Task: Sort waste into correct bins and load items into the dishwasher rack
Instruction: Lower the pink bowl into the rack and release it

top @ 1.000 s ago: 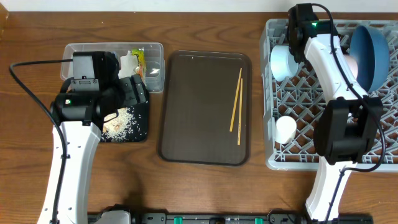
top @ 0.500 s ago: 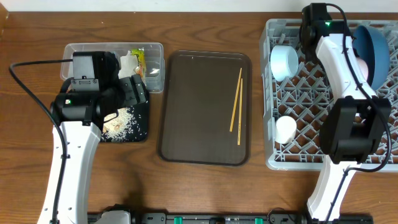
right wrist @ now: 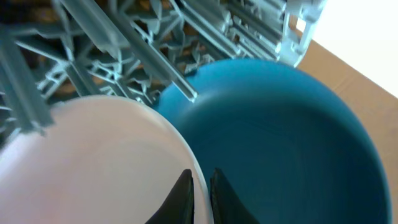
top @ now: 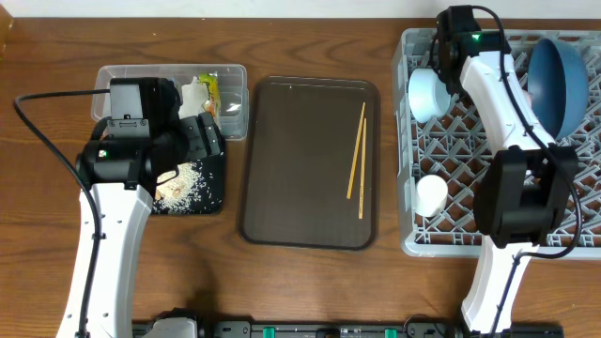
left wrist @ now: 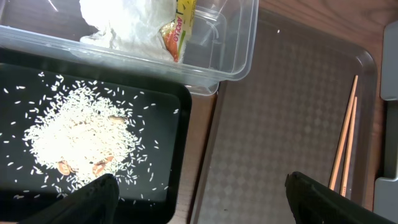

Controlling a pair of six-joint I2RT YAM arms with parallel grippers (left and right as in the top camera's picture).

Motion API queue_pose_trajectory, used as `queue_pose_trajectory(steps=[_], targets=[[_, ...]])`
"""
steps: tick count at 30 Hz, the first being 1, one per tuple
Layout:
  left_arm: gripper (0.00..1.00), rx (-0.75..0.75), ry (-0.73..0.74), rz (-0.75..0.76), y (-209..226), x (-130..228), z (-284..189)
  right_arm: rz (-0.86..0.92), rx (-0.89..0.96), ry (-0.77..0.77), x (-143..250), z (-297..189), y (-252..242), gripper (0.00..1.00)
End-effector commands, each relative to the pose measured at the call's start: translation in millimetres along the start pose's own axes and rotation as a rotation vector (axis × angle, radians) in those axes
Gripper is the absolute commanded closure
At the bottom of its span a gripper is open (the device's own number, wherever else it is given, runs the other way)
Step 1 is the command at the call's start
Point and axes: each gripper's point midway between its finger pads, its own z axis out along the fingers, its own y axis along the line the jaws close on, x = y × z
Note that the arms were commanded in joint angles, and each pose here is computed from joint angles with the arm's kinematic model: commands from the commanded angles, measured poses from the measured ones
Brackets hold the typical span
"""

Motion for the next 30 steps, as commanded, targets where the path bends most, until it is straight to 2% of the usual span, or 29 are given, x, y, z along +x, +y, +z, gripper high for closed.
queue_pose_trajectory(steps=[1, 5, 6, 7, 8, 15, 22, 30], targets=[[0.12, -0.012, -0.013, 0.0, 2, -5, -2, -0.03, -0.018, -0.029, -13, -4, 10, 0.89], [0.12, -0.012, -0.013, 0.001, 2, -5, -2, -0.036, -0.012, -0.037, -17, -8, 11, 0.63], [0.12, -0.012, -0.013, 0.001, 2, -5, -2, -0.036, -0.009, -0.039, -18, -9, 11, 0.43], [0.12, -0.012, -0.013, 0.001, 2, -5, -2, -0.033, -0.005, -0.044, -20, -10, 11, 0.13], [0.12, -0.012, -0.013, 0.001, 2, -5, -2, -0.032, -0.001, -0.05, -22, -12, 10, 0.01], [0.11, -0.012, -0.013, 0.001, 2, -5, -2, 0.085, 0.063, -0.138, -51, -34, 2, 0.01], [0.12, -0.012, -0.013, 0.001, 2, -5, -2, 0.16, 0.023, -0.269, -80, -61, 14, 0.01], [0.12, -0.012, -0.013, 0.0, 2, -5, -2, 0.356, 0.027, -0.392, -79, -108, -1, 0.01]])
